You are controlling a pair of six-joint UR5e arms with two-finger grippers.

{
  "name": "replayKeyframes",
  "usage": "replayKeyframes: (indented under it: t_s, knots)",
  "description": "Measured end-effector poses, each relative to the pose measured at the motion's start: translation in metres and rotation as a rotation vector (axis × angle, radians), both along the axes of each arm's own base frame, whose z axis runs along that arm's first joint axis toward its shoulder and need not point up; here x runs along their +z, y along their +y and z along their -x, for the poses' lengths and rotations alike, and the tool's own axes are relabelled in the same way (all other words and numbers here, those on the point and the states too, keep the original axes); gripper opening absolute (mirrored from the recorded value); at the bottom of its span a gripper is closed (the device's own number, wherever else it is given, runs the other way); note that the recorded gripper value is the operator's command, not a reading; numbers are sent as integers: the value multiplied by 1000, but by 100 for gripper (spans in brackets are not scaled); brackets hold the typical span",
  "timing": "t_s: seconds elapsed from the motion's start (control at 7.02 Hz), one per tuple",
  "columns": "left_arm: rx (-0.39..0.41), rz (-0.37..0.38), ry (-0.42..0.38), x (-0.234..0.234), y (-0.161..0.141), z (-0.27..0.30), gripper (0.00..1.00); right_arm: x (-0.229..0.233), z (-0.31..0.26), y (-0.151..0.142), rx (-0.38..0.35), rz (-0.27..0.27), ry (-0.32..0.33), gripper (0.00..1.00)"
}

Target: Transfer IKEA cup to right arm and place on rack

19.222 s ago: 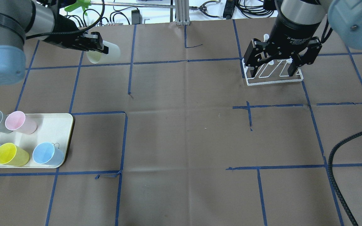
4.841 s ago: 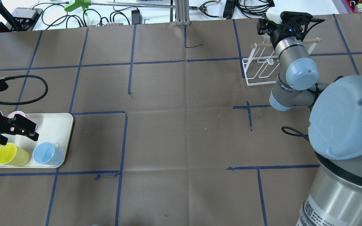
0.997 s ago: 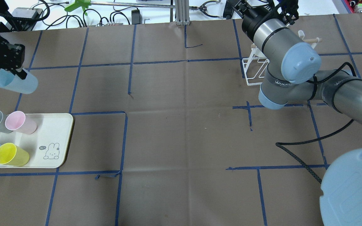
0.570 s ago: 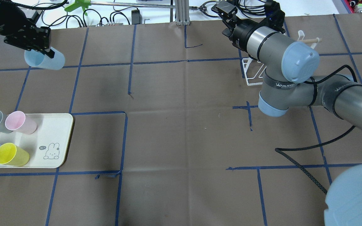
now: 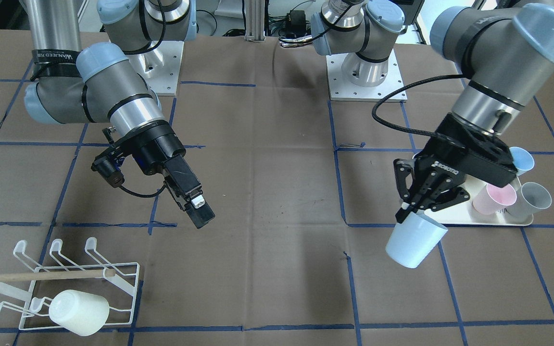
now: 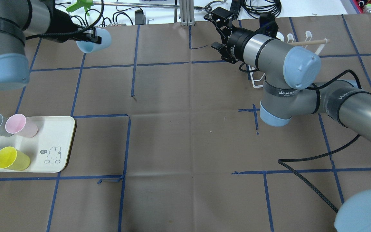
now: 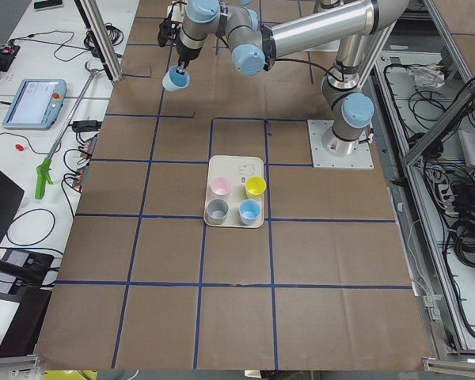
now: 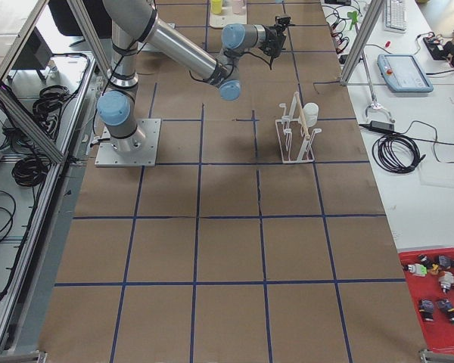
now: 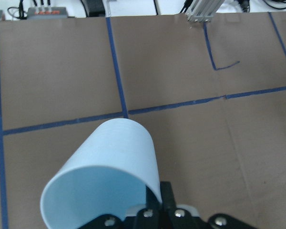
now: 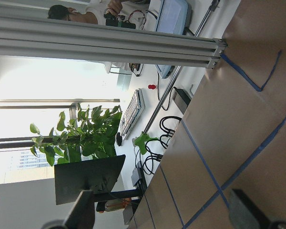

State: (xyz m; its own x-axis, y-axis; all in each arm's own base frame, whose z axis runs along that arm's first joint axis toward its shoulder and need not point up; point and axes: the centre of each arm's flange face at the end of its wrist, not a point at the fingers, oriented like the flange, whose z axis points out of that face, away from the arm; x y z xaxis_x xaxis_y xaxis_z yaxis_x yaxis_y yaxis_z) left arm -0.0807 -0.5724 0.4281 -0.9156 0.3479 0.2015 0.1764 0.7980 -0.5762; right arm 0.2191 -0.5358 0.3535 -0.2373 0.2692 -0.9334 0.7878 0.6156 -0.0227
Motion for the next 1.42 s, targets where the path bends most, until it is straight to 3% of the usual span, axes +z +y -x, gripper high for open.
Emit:
replayKeyframes:
  t_s: [0.43, 0.71, 1.0, 1.42]
  knots:
    - [-150, 318, 68, -59, 59, 62, 0, -4, -13, 11, 21, -18, -11, 100]
    - [-212, 453, 118, -86, 98, 76, 0, -5, -13, 12, 14, -21, -10, 99]
    - [-213, 491, 183, -86, 112, 85, 0, -11, -13, 15, 8, -35, -14, 99]
    - [-173, 430, 159, -93, 120, 118, 0, -14, -25, 21, -4, -84, -75, 99]
